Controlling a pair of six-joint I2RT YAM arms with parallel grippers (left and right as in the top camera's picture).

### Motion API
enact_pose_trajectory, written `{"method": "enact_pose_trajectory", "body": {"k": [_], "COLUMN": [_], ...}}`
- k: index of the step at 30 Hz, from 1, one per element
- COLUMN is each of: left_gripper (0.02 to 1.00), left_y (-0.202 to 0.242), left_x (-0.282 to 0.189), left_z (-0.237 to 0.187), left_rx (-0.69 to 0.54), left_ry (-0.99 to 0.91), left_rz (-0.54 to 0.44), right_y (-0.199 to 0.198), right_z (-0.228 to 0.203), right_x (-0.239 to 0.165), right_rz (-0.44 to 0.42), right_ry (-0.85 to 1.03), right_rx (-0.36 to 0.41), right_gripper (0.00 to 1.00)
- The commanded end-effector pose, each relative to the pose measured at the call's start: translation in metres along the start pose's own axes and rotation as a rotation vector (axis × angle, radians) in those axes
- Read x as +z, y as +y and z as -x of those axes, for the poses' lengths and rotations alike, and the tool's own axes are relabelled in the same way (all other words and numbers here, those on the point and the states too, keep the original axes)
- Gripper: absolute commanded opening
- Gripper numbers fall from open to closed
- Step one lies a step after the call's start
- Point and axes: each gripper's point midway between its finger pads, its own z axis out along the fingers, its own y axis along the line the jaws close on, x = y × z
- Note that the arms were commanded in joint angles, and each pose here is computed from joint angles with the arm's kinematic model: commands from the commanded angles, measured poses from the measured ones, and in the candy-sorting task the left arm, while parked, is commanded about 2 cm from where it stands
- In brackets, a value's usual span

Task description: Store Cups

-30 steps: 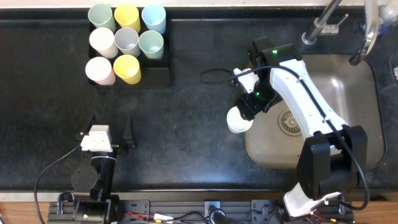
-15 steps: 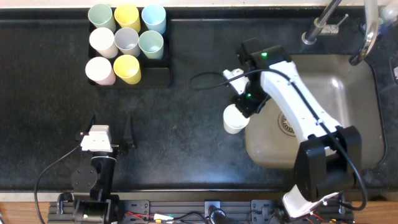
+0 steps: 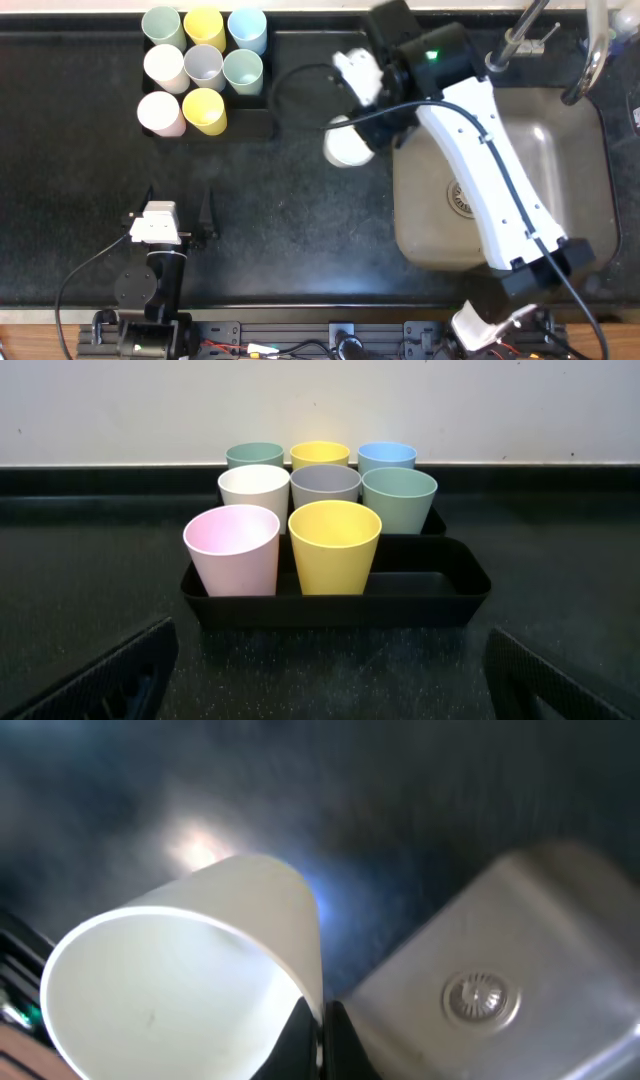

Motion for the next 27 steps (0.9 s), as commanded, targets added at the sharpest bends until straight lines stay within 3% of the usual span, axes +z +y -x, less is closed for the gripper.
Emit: {"method": "enact_pose_trajectory", "body": {"k": [1,5,13,27], "left_gripper": [0.998,1.0,1.0,1.0], "left_y": [0.001,0.001,0.001,0.001], "left_x": [0.0,0.0,-0.001,0.0], "left_z": [0.001,0.001,0.001,0.001], "left_rx": [0.021,0.021,0.021,0.021], "left_ry": [-0.006,-0.006,-0.006,-0.006], "left_rz": [0.003,0.003,0.003,0.003], "right_y": [0.021,0.024,0.056,0.045], "right_z": [0.046,0.079,0.114,0.132], "right_x": [0.009,0.018,0.048,0.095], "right_rz": [0.015,-0.045,-0.026,-0.033], "right_ry": [-0.049,-0.091,-0.144,-0.137], "right_rx": [-0.026,-0.045,-0.07,-0.044], "right_gripper": [0.045,0.042,0.042,0.045]}}
